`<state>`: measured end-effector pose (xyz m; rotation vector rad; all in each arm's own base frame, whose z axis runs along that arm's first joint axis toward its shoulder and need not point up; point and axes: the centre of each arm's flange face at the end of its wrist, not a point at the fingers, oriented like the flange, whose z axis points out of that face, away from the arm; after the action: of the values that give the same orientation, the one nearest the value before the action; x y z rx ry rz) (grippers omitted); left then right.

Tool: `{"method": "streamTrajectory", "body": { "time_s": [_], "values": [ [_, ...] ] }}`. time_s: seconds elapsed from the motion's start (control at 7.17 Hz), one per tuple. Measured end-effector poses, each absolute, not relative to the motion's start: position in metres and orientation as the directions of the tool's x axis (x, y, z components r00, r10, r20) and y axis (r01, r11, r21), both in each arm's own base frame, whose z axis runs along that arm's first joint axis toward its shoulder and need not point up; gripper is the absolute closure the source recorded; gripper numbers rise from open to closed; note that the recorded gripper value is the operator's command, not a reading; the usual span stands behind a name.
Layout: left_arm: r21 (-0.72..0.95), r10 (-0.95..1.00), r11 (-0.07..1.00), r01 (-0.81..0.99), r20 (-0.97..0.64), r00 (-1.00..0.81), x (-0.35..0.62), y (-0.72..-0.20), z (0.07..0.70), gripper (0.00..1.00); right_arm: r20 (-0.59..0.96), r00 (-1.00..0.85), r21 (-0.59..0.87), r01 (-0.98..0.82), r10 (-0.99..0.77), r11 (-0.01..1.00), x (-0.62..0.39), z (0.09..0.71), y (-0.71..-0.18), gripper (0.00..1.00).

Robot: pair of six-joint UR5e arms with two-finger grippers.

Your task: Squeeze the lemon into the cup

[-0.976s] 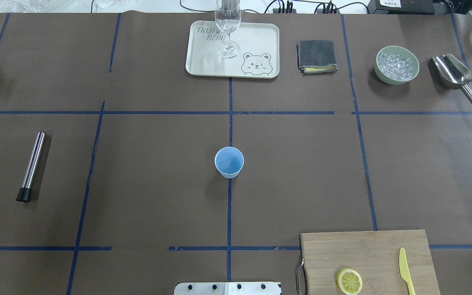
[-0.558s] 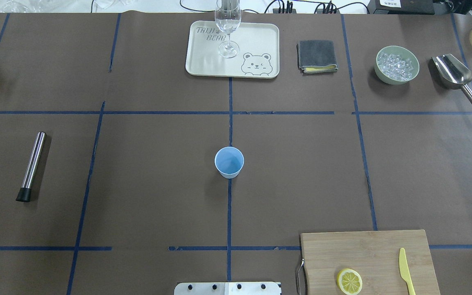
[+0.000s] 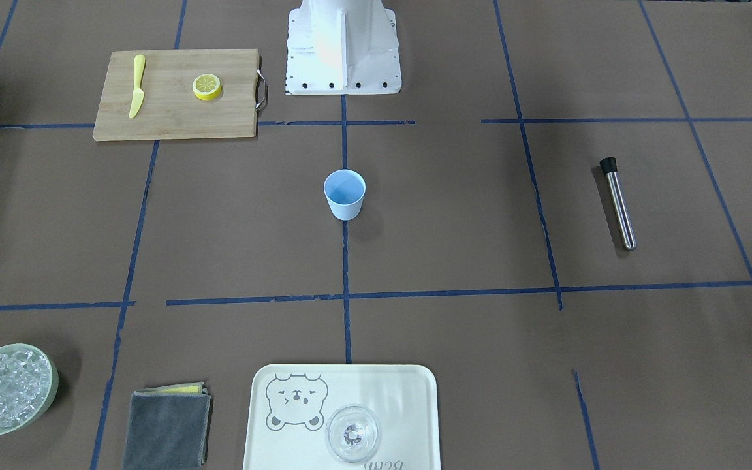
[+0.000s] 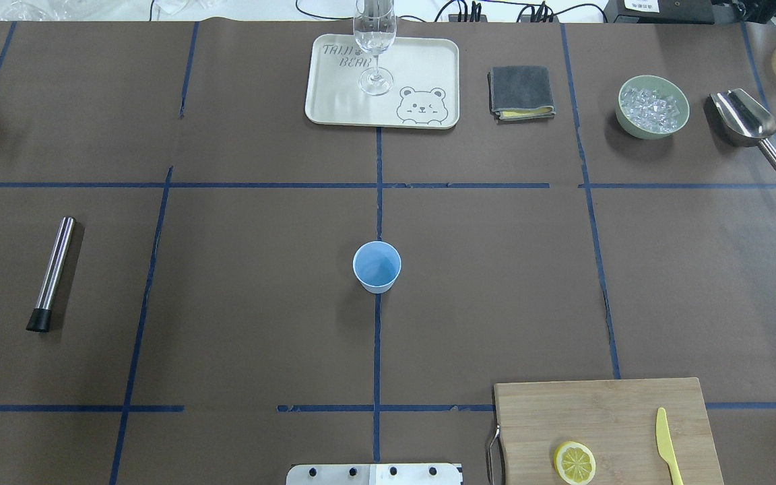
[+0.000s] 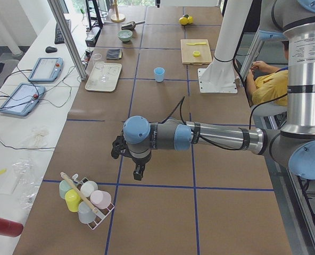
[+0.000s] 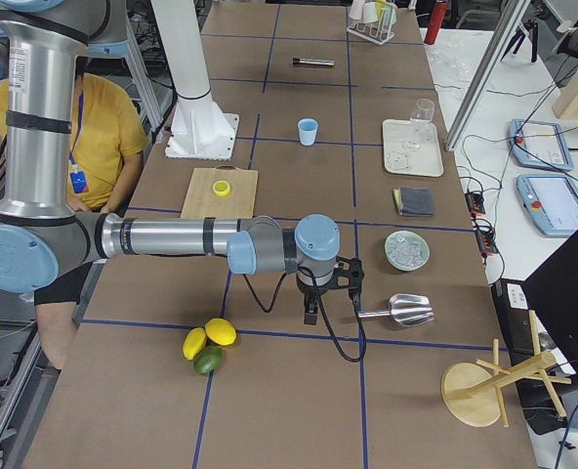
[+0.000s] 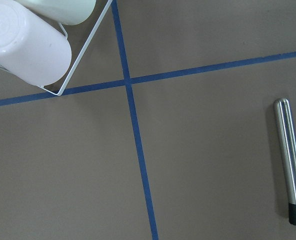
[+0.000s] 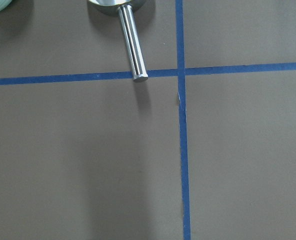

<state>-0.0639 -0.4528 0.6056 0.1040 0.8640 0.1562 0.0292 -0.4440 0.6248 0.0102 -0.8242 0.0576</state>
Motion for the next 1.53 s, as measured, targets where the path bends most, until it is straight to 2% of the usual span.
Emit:
{"method": "streamTrajectory", "body": {
  "time_s": [0.42, 0.84, 1.25, 1.53],
  "values": [
    [0.162, 0.186, 0.982, -0.097, -0.747, 0.638, -0.064, -0.453, 0.605, 0.00, 0.761, 0.647, 0.052, 0.009, -0.045, 0.999, 0.001, 0.590, -0.437, 0.00],
    [0.180, 0.202, 0.979, -0.100, -0.745, 0.636, -0.063, -0.452, 0.597, 0.00, 0.771, 0.623, 0.087, 0.098, -0.129, 0.991, -0.090, 0.524, -0.404, 0.00],
    [0.190, 0.209, 0.977, -0.100, -0.743, 0.636, -0.063, -0.452, 0.592, 0.00, 0.769, 0.629, 0.067, 0.097, -0.113, 0.993, -0.220, 0.433, -0.338, 0.00],
    [0.193, 0.212, 0.976, -0.100, -0.743, 0.635, -0.063, -0.453, 0.592, 0.00, 0.789, 0.607, 0.069, 0.068, -0.096, 0.995, -0.301, 0.404, -0.274, 0.00]
  ]
}}
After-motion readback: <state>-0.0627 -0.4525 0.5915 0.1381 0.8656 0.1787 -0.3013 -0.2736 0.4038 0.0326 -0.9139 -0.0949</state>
